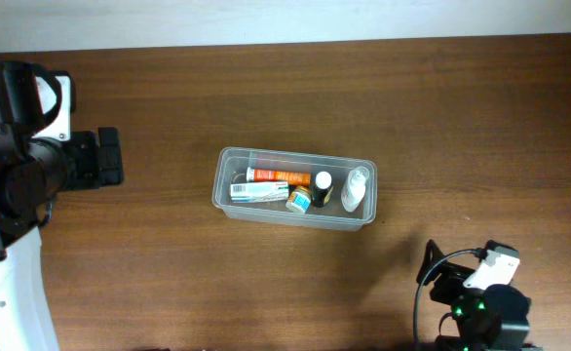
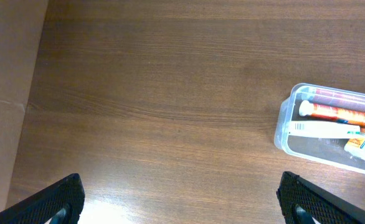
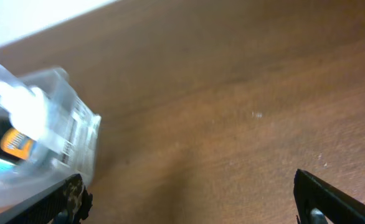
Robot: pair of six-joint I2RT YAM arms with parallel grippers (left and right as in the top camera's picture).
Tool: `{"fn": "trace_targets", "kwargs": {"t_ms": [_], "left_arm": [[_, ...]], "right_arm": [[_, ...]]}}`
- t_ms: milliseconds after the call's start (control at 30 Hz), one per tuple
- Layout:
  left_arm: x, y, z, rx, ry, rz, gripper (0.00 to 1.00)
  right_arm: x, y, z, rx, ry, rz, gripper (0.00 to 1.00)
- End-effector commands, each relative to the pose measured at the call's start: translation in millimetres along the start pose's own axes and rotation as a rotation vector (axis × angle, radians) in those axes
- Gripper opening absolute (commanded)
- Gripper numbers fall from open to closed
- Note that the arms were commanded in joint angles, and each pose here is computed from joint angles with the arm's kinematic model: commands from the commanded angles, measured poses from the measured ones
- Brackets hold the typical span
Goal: Pack container
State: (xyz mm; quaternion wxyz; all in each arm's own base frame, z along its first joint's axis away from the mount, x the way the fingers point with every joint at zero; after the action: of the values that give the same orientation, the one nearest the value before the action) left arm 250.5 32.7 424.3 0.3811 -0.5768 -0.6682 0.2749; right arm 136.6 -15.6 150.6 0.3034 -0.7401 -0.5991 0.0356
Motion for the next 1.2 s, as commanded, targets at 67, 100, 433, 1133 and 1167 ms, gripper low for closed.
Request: {"fn": "trace_targets", "kwargs": {"t_ms": [67, 100, 433, 1133, 1167], "left_arm": [[2, -7, 1, -0.022, -0.017, -0.005, 1.0], [2, -7, 1, -0.022, -0.017, -0.005, 1.0], [2, -7, 1, -0.022, -0.017, -0.005, 1.0], [4, -25, 10, -0.068, -0.025, -0.012, 1.0], [4, -30, 14, -0.081, -0.027, -0.013, 1.0]], "right_arm": [[-5, 16, 21, 0.055, -0.009, -0.003, 0.98], [-7, 19, 25, 0.063, -0.009, 0.0, 0.98], [-9, 25, 32, 0.079, -0.01, 0.007, 0.98], [-9, 25, 32, 0.08, -0.01, 0.007, 0.98], [-10, 25, 32, 0.08, -0.01, 0.007, 0.98]]}}
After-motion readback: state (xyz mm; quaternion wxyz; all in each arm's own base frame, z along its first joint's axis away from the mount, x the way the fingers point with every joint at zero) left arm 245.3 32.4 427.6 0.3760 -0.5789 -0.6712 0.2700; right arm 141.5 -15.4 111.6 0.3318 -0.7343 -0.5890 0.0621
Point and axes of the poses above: each gripper's point midway between its finger pads, its own y axis out along the fingers, its own x axis along the line the jaws close on, z = x × y, the point moved 6 cm from there along -y, back along the fingers, and after that the axes turned 5 degrees about y, right-handed, at the moved point
